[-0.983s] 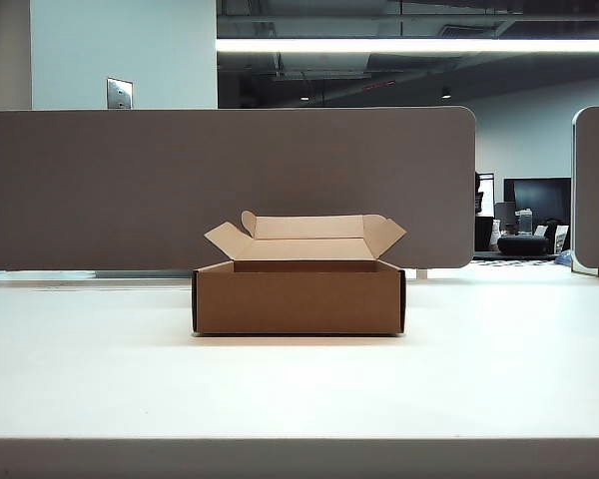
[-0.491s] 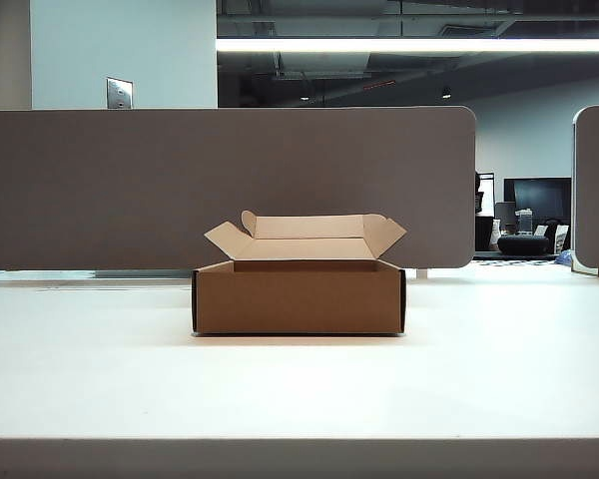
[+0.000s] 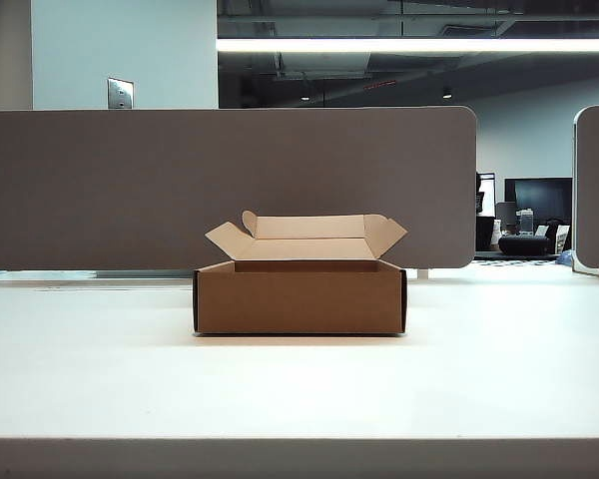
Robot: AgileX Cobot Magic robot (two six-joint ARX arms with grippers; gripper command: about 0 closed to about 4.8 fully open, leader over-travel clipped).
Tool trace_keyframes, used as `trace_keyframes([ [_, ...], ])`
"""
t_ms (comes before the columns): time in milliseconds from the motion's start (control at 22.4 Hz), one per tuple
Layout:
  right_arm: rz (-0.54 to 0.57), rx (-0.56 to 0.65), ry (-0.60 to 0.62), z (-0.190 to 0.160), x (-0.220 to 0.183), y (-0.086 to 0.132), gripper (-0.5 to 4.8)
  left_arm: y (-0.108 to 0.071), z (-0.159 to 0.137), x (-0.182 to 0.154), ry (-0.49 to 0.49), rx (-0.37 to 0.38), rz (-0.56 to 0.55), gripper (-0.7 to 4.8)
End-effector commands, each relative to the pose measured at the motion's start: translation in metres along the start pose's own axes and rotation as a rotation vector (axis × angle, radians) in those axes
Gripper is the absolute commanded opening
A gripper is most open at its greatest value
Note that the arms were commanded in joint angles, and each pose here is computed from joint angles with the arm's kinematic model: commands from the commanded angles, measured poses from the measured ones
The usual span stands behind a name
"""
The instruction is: Pick up all the paper balls on the table and put them in the paper box.
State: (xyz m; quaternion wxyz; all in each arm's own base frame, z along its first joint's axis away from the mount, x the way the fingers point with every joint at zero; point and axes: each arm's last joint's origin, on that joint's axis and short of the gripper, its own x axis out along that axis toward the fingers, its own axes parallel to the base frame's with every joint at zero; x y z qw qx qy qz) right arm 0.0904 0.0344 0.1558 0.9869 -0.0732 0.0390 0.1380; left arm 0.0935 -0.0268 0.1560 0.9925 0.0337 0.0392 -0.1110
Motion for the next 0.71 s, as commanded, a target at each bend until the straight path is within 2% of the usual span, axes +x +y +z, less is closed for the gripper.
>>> trace_keyframes([
  [45, -0.003, 0.0, -0.015, 0.0002, 0.0003, 0.0, -0.01, 0.0, 0.0002, -0.0003, 0.006, -0.002, 0.002, -0.06],
  [715, -0.003, 0.0, -0.016, 0.0002, 0.0003, 0.0, -0.01, -0.0001, -0.0006, -0.0003, 0.015, -0.001, 0.0, -0.06],
])
